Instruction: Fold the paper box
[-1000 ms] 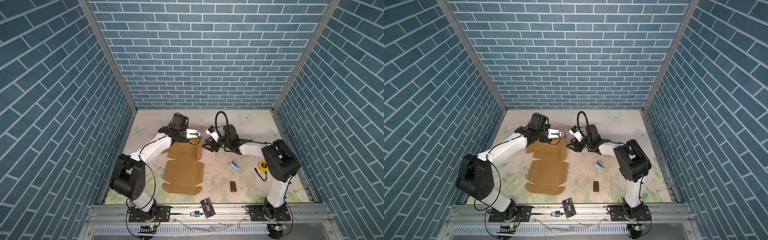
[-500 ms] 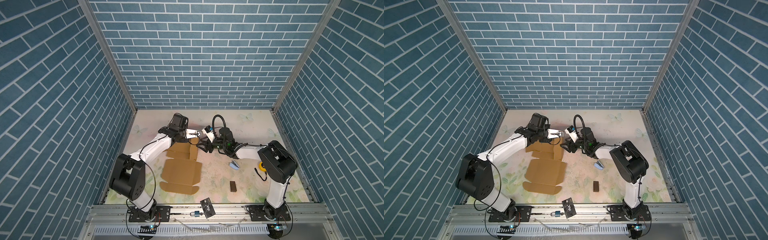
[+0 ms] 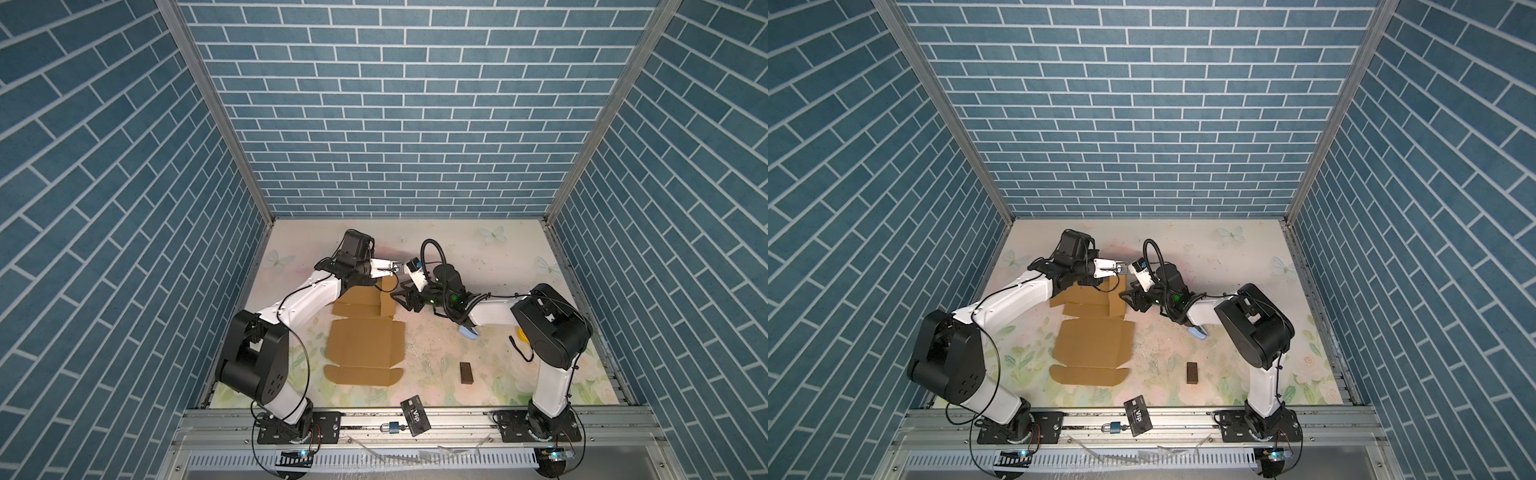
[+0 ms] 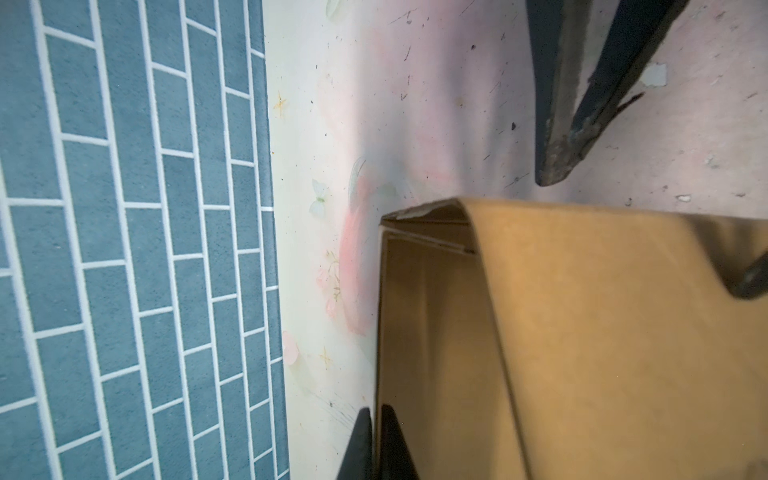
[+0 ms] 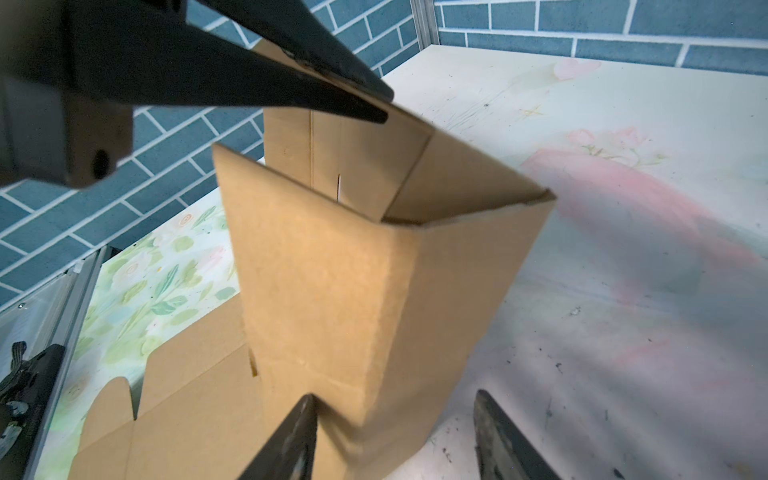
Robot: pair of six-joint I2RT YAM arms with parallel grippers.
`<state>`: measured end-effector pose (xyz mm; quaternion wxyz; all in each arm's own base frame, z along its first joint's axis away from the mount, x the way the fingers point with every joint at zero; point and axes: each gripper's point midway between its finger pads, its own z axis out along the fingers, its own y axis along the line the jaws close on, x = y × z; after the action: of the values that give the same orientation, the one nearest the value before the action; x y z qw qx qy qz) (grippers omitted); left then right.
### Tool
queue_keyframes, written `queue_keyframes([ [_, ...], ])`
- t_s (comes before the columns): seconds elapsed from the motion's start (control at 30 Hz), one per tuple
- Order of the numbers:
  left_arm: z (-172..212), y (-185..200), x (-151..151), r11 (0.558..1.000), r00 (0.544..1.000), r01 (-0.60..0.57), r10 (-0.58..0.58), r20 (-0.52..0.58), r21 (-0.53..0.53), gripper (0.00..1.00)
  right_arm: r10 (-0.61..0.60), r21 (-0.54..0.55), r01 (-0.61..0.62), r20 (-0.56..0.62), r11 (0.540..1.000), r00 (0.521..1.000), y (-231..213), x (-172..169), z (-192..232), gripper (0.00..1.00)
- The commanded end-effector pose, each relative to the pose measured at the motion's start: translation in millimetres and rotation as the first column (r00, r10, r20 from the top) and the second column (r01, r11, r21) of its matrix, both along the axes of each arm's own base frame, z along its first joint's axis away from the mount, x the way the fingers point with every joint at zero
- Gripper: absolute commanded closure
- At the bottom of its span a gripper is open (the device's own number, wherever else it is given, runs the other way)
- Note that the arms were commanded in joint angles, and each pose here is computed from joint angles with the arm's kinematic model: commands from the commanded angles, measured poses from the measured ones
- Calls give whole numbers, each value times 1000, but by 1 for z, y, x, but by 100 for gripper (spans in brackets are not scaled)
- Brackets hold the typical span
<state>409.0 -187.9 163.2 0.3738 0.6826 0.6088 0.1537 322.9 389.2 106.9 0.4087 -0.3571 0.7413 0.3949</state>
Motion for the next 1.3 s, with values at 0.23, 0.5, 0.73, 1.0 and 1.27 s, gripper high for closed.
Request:
queue_keyframes([
  [0.23,26,2,7,996,988,-31,43,148,-80,92,-56,39,53,84,998,995,1,12,14,40],
  [0.5,7,10,0,995,988,-57,68,140,-79,92,-74,12,73,110,997,991,4,23,7,41],
  [0.73,2,14,-9,996,988,-58,67,136,-69,92,-38,37,33,122,999,992,8,13,5,40],
  [1.0,-10,18,-20,997,992,-54,59,110,-47,92,-61,81,50,134,995,989,6,8,3,37],
  [1.27,-17,20,-30,999,996,-39,41,79,-22,89,-90,137,72,125,988,988,13,12,5,37],
])
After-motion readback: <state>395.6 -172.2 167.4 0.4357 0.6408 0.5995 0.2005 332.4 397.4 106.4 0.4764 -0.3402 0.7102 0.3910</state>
